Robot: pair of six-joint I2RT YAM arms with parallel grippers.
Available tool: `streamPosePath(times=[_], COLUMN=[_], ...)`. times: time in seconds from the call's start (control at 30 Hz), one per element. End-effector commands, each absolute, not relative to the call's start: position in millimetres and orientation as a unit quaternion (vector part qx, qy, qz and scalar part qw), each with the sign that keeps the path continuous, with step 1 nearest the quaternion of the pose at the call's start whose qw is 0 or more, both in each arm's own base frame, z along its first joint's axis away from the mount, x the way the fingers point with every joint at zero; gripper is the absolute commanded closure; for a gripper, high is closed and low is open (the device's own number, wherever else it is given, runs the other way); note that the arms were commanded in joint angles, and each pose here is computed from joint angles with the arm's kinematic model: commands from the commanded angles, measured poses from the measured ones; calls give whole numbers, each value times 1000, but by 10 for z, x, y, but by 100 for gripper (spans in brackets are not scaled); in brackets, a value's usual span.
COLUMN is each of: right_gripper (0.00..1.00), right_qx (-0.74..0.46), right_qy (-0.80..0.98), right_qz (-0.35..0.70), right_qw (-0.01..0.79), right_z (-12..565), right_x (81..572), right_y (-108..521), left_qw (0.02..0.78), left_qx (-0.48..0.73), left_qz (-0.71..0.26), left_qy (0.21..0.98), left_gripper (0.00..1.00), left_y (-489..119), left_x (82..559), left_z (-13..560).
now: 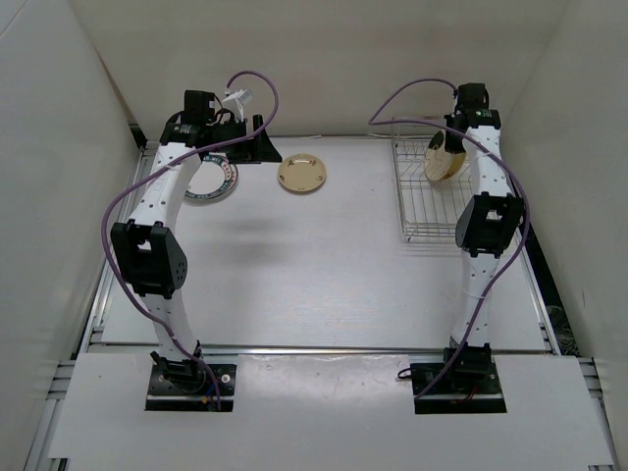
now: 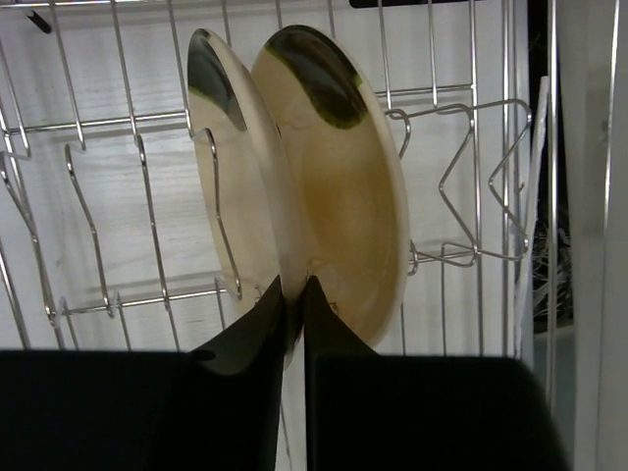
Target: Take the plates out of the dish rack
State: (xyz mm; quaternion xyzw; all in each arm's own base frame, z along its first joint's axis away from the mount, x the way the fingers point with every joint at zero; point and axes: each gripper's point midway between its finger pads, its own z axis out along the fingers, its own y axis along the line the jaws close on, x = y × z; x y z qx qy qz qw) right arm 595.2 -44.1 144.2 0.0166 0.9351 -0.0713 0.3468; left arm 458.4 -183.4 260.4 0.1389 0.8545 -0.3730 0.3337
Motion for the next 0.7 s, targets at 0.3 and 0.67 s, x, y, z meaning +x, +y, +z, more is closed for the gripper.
streamPosePath(times=[0.3,0.67], right_gripper=[100,100], right_qx=[25,17], right_qy=[869,860], right_qz=[-142,-167], right_qw=[473,483], right_z=[2773,3324], right_x=[5945,5430], right_y=[-591,-567], left_qw=[367,357], left_qx=[156,151], left_qz=[-368,-379], left_qy=[840,840], left_gripper=[7,6], left_y=[-1808,-1838], left_x=[4467,4457], left_z=[2933,2911])
